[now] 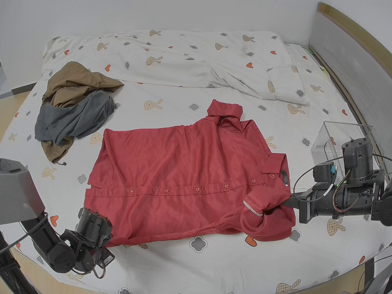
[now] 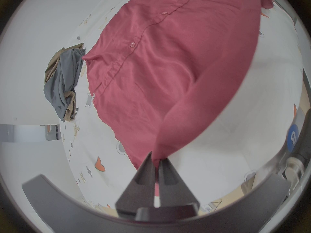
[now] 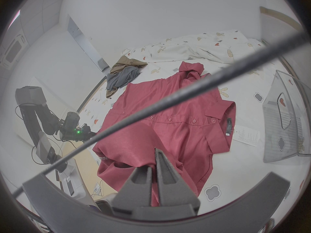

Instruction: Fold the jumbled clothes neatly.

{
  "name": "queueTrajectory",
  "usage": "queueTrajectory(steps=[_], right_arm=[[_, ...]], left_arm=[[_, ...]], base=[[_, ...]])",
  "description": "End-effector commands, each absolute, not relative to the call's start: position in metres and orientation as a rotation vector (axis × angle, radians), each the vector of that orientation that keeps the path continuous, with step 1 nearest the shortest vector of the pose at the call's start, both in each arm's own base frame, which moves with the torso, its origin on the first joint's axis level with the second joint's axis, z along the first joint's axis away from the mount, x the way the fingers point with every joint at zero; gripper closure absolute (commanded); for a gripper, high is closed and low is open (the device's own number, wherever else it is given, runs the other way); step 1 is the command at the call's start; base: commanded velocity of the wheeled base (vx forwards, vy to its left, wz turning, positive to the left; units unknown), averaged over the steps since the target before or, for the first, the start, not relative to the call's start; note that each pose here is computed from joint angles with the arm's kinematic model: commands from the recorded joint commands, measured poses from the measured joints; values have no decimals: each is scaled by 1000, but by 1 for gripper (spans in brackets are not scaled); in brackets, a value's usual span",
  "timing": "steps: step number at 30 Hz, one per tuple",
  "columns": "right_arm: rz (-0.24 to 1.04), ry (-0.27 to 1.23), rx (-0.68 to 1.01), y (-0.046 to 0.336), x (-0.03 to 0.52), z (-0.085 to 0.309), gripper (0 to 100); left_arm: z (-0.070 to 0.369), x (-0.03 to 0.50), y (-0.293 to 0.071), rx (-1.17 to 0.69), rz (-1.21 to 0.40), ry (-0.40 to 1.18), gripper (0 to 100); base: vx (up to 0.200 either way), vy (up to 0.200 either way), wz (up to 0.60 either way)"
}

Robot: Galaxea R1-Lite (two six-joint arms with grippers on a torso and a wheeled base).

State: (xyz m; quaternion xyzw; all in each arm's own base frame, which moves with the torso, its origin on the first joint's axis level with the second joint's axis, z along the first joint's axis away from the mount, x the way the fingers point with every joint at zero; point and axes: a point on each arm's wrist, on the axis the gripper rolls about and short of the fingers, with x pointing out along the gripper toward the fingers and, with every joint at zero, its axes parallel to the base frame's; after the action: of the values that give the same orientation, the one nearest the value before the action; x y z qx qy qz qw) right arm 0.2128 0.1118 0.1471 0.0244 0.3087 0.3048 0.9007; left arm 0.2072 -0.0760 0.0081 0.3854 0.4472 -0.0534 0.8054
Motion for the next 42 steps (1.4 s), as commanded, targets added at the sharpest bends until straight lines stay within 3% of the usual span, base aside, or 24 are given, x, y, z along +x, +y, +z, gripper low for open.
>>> queueTrajectory(steps=[1,24,42], right_arm=[[629,615,53,109,210,153,100],[548,557,79,99,237,166,100],[482,606,93,94,273,150,100]], left_arm=[[15,220,-81,809,-102,906,100],[47,283,-86,755,13,764,100],[30,327,-96,760,24,750,100]], base=[[0,0,0],[0,0,0],[0,0,0]])
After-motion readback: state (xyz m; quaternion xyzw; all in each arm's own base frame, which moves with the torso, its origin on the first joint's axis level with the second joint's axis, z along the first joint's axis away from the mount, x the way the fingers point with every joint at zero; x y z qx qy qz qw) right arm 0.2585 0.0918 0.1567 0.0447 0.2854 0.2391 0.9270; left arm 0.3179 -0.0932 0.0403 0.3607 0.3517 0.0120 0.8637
